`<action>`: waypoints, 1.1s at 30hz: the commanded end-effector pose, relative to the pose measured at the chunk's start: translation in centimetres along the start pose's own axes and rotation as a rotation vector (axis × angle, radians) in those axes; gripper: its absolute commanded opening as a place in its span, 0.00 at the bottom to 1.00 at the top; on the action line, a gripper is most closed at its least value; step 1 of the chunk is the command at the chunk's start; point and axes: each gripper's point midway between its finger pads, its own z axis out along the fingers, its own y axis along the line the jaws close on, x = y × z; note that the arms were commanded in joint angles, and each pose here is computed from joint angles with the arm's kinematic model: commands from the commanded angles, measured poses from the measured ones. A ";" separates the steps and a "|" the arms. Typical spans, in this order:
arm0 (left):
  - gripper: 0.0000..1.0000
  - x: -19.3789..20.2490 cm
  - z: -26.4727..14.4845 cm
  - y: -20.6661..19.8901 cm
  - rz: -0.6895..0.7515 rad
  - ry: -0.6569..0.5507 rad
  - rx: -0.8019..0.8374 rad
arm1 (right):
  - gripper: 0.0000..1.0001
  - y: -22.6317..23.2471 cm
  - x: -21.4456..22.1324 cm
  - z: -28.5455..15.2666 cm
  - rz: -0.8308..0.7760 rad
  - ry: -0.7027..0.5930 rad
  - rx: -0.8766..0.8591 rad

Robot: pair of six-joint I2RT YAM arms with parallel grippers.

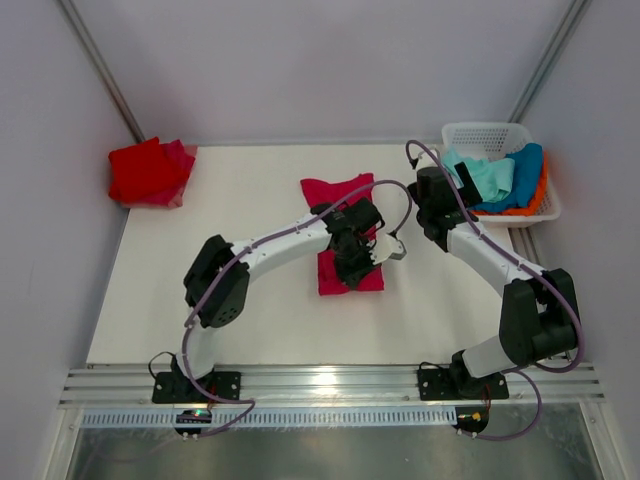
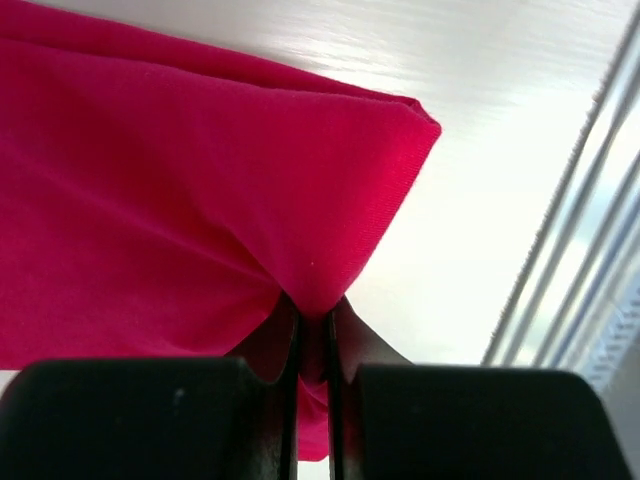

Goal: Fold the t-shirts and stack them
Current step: Fold the tshirt

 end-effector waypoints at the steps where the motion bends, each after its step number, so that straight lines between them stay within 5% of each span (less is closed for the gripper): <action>1: 0.00 0.5 -3.4 -4.2 0.035 0.040 0.163 | 0.99 -1.4 -1.9 -0.8 0.077 -0.052 0.021; 10: 0.00 -1.0 -8.2 -9.8 0.134 0.022 0.374 | 0.99 -2.6 -2.5 -1.2 0.095 -0.068 0.061; 16: 0.00 -2.8 -7.7 -5.1 0.236 0.024 0.223 | 0.99 -5.5 -4.0 -2.3 0.153 -0.115 0.138; 33: 0.00 -6.3 -5.7 9.0 0.127 -0.132 -0.026 | 0.99 -10.4 -2.0 -3.0 0.208 -0.122 0.258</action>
